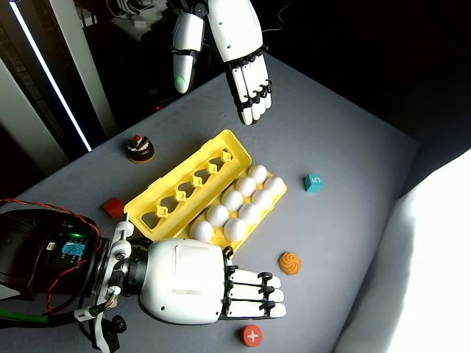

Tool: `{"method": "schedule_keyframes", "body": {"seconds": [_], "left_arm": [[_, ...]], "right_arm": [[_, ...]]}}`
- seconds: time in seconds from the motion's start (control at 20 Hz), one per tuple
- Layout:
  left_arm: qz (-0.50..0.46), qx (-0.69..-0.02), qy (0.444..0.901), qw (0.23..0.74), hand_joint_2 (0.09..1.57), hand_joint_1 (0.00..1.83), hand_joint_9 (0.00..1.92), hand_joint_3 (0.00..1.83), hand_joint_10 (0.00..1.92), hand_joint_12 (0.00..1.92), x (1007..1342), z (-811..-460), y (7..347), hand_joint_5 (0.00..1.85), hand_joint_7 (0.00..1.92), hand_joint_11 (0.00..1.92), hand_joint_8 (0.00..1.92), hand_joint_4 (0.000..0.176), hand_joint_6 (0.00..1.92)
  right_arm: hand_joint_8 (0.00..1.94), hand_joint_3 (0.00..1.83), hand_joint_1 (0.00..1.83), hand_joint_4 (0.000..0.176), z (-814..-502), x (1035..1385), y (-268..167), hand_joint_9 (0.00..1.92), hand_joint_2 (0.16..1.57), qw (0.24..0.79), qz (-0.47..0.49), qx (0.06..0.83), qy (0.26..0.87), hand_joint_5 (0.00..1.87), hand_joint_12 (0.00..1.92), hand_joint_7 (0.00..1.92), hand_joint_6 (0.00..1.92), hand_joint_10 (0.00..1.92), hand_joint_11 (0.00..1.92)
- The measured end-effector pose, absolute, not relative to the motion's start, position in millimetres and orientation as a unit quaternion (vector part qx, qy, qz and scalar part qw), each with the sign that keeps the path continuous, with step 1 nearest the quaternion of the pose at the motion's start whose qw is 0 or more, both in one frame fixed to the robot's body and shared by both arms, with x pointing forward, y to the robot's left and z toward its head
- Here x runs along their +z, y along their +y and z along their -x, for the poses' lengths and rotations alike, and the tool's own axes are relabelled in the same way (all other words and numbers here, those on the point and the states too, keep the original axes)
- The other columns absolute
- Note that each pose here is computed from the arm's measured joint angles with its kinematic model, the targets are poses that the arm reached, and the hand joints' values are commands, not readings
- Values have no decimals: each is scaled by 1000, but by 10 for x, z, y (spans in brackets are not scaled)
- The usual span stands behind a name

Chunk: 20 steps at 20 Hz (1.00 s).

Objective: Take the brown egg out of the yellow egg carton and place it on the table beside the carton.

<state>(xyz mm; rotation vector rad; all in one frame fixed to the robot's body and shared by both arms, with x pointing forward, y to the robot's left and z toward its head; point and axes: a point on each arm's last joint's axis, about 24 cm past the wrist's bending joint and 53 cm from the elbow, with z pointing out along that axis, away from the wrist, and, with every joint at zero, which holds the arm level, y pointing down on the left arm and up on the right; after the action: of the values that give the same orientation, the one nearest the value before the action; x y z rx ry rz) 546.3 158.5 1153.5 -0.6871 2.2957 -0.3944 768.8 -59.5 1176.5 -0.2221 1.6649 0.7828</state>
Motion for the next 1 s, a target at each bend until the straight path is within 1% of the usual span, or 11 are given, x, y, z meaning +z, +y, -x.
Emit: {"method": "schedule_keyframes", "body": {"seconds": [0.1, 0.15, 0.2, 0.3, 0.35, 0.4, 0.55, 0.6, 0.8, 0.9, 1.0], "left_arm": [[265, -152, 886, 349, 1139, 0, 0, 1, 0, 0, 11535, -5463, 1585, 17, 0, 0, 0, 0, 5], [265, -152, 886, 349, 1143, 0, 0, 2, 0, 0, 11536, -5464, 1585, 4, 0, 0, 0, 0, 0], [265, -152, 886, 349, 1146, 0, 0, 3, 0, 0, 11535, -5463, 1585, 9, 0, 0, 0, 0, 2], [265, -152, 886, 349, 1140, 0, 0, 0, 0, 0, 11536, -5463, 1584, 16, 0, 0, 0, 0, 4], [265, -152, 886, 349, 1142, 0, 0, 1, 0, 0, 11535, -5463, 1585, 19, 0, 0, 0, 0, 5], [265, -152, 886, 349, 1142, 0, 0, 1, 0, 0, 11535, -5463, 1586, 14, 0, 0, 0, 0, 3], [265, -152, 886, 349, 1139, 0, 0, 0, 0, 0, 11535, -5463, 1586, 6, 0, 0, 0, 0, 1], [265, -152, 886, 349, 1134, 0, 0, 0, 0, 0, 11535, -5463, 1585, 3, 0, 0, 0, 0, 0], [265, -152, 886, 349, 1132, 0, 0, 0, 0, 0, 11535, -5463, 1587, 6, 0, 0, 0, 0, 0], [265, -152, 886, 349, 1134, 0, 0, 0, 0, 0, 11535, -5463, 1585, 11, 0, 0, 0, 0, 2], [265, -152, 886, 349, 1137, 0, 0, 0, 0, 0, 11536, -5463, 1584, 4, 0, 0, 0, 0, 0]], "right_arm": [[8, 0, 1056, 176, -7699, 11818, -586, 0, 1047, 603, 95, 340, 716, 1123, 0, 114, 751, 0, 0], [1, 3, 1047, 176, -7702, 11846, -581, 0, 1056, 605, 94, 341, 713, 1095, 0, 99, 796, 0, 0], [5, 0, 1058, 176, -7705, 11861, -581, 0, 1045, 606, 94, 341, 713, 1127, 0, 124, 741, 0, 0], [5, 3, 1046, 176, -7726, 11940, -624, 0, 1057, 612, 93, 340, 708, 1092, 0, 90, 799, 0, 0], [8, 0, 1056, 176, -7743, 11982, -673, 0, 1047, 617, 92, 336, 706, 1121, 0, 118, 750, 0, 0], [3, 3, 1046, 176, -7756, 11999, -730, 0, 1058, 620, 91, 332, 705, 1091, 0, 118, 800, 0, 0], [3, 2, 1047, 176, -7792, 12019, -1000, 0, 1058, 625, 85, 311, 711, 1092, 0, 100, 797, 0, 0], [5, 0, 1057, 176, -7806, 12020, -1091, 0, 1045, 626, 82, 304, 713, 1127, 0, 114, 744, 0, 0], [0, 2, 1044, 176, -7796, 11866, -1376, 0, 1060, 621, 78, 278, 729, 1084, 0, 111, 811, 0, 0], [7, 0, 1057, 176, -7786, 11778, -1443, 0, 1044, 615, 78, 269, 737, 1129, 0, 176, 740, 0, 0], [2, 0, 1059, 176, -7775, 11719, -1472, 0, 1042, 612, 80, 265, 741, 1133, 0, 166, 733, 0, 0]]}}
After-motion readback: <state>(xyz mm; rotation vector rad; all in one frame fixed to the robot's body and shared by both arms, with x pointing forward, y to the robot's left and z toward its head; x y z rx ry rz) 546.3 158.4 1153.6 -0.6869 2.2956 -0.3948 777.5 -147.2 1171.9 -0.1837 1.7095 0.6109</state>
